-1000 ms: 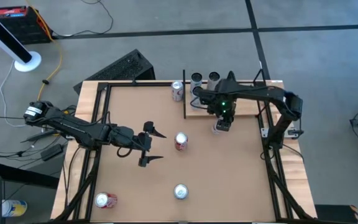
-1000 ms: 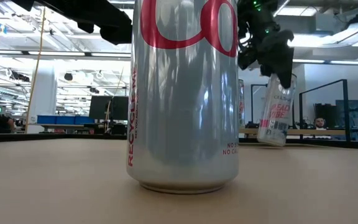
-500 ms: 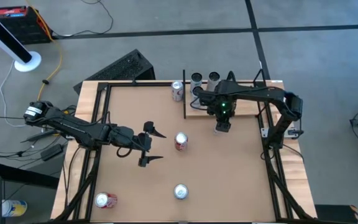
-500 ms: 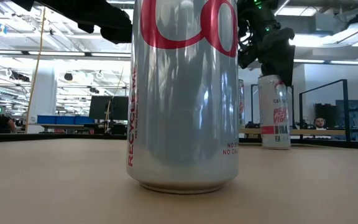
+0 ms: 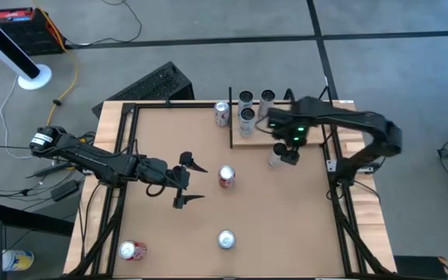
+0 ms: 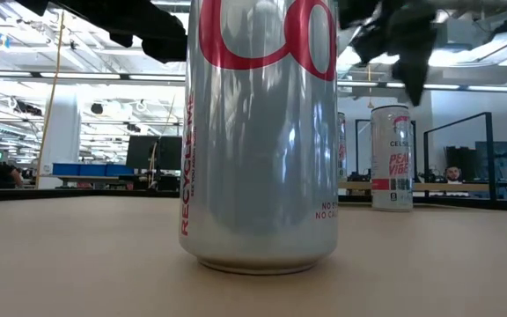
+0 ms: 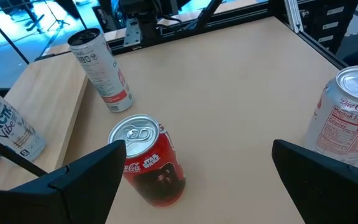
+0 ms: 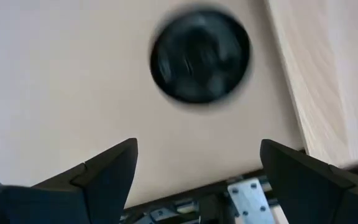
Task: Place canned beverage on shelf
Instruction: Put the silver and pink soda can on the shelf
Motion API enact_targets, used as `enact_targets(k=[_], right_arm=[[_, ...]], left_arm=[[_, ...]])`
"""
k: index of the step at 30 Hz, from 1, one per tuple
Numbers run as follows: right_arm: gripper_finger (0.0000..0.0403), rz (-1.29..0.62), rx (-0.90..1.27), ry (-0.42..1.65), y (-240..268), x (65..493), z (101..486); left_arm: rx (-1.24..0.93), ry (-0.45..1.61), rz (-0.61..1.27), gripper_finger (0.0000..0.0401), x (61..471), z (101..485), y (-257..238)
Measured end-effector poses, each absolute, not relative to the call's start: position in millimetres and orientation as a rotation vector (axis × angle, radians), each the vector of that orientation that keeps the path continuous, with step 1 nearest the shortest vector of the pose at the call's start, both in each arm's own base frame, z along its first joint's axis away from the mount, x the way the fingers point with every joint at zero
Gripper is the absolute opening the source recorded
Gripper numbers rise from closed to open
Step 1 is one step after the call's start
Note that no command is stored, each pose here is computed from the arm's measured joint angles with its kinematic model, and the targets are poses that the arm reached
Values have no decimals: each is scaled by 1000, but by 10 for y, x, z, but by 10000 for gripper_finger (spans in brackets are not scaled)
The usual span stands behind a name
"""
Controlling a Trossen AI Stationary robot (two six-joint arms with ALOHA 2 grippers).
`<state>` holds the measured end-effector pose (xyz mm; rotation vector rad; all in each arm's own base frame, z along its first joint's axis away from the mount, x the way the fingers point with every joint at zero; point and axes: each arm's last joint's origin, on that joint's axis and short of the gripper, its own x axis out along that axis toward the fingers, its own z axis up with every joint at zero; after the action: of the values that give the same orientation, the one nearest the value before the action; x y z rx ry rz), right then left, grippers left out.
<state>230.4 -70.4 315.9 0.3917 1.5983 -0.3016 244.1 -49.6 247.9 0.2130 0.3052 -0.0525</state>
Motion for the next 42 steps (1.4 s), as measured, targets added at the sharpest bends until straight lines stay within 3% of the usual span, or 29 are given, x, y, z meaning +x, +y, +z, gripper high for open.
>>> enact_targets(k=[5, 8, 15, 20, 24, 35, 42], right_arm=[[364, -375, 373, 1458, -561, 1828, 3261], [364, -346, 314, 1236, -454, 1628, 3214], [350, -224, 18, 706, -263, 1285, 2994], [341, -183, -210, 457, -249, 1224, 2855], [341, -175, -277, 430, -261, 1260, 2798], [338, -87, -86, 580, -543, 1499, 2604], [330, -37, -64, 524, -680, 1508, 2616]], left_arm=[[201, 305, -52, 389, 2441, 2480, -496], [191, 304, -53, 389, 2441, 2481, -497], [190, 297, -53, 389, 2443, 2487, -497], [188, 255, -51, 389, 2455, 2527, -500], [186, 250, -50, 389, 2456, 2532, -500], [181, 235, -18, 389, 2474, 2548, -424], [181, 238, -40, 389, 2477, 2544, -412]])
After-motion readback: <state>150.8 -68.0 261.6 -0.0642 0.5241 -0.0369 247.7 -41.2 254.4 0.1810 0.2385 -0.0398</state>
